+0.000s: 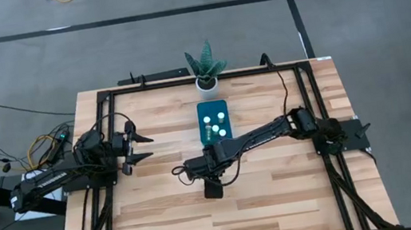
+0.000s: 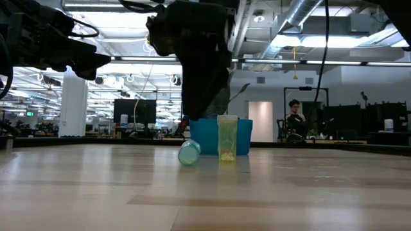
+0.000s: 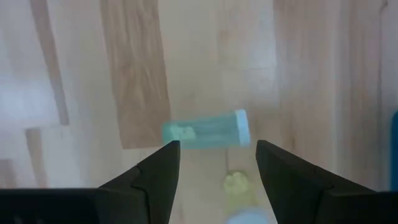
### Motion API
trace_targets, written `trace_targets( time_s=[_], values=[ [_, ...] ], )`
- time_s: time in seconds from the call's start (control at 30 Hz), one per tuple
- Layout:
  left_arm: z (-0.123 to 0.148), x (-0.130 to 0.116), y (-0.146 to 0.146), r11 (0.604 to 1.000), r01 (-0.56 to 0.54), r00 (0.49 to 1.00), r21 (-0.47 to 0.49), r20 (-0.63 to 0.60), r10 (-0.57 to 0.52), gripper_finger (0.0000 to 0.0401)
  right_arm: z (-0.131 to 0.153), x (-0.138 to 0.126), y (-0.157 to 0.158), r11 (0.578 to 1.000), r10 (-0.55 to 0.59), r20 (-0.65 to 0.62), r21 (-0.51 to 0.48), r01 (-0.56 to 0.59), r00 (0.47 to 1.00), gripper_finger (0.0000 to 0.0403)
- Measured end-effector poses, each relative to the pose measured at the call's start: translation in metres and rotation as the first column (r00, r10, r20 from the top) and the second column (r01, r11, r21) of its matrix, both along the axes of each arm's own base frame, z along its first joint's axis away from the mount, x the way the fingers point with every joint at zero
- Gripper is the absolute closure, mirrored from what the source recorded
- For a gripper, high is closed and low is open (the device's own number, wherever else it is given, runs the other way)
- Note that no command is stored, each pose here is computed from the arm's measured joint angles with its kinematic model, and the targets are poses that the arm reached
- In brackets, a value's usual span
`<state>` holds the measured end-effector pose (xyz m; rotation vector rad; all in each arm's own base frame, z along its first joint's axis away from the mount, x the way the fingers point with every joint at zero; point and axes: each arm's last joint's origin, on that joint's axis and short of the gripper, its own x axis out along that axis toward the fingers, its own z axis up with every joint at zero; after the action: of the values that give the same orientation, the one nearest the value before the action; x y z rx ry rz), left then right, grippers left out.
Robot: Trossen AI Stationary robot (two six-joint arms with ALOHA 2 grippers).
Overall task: Pick and place pill bottles into a basket
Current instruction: Put the blue tablet bottle into the bin
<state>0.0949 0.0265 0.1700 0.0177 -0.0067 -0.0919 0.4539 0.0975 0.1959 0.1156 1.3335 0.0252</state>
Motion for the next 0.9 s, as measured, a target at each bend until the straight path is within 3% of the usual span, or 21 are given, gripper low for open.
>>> trace_targets(
  time_s=[0.23, 0.6, 0.9],
  values=[
    [0.0, 0.0, 0.0, 1.0, 0.0, 1.0, 0.0, 0.0, 0.0, 0.0189, 0.0012, 0.0044, -0.0021, 0.97, -0.206, -0.015, 0.132, 0.206, 0.978, 0.0201],
    [0.0, 0.0, 0.0, 1.0, 0.0, 1.0, 0.0, 0.0, 0.0, 0.0189, 0.0009, 0.0038, -0.004, 0.879, -0.434, -0.085, 0.176, 0.442, 0.897, 0.0211],
    [0.0, 0.0, 0.0, 1.0, 0.0, 1.0, 0.0, 0.0, 0.0, 0.0189, 0.0009, 0.0032, -0.0024, 0.824, -0.522, -0.114, 0.186, 0.534, 0.845, 0.0212]
  ],
)
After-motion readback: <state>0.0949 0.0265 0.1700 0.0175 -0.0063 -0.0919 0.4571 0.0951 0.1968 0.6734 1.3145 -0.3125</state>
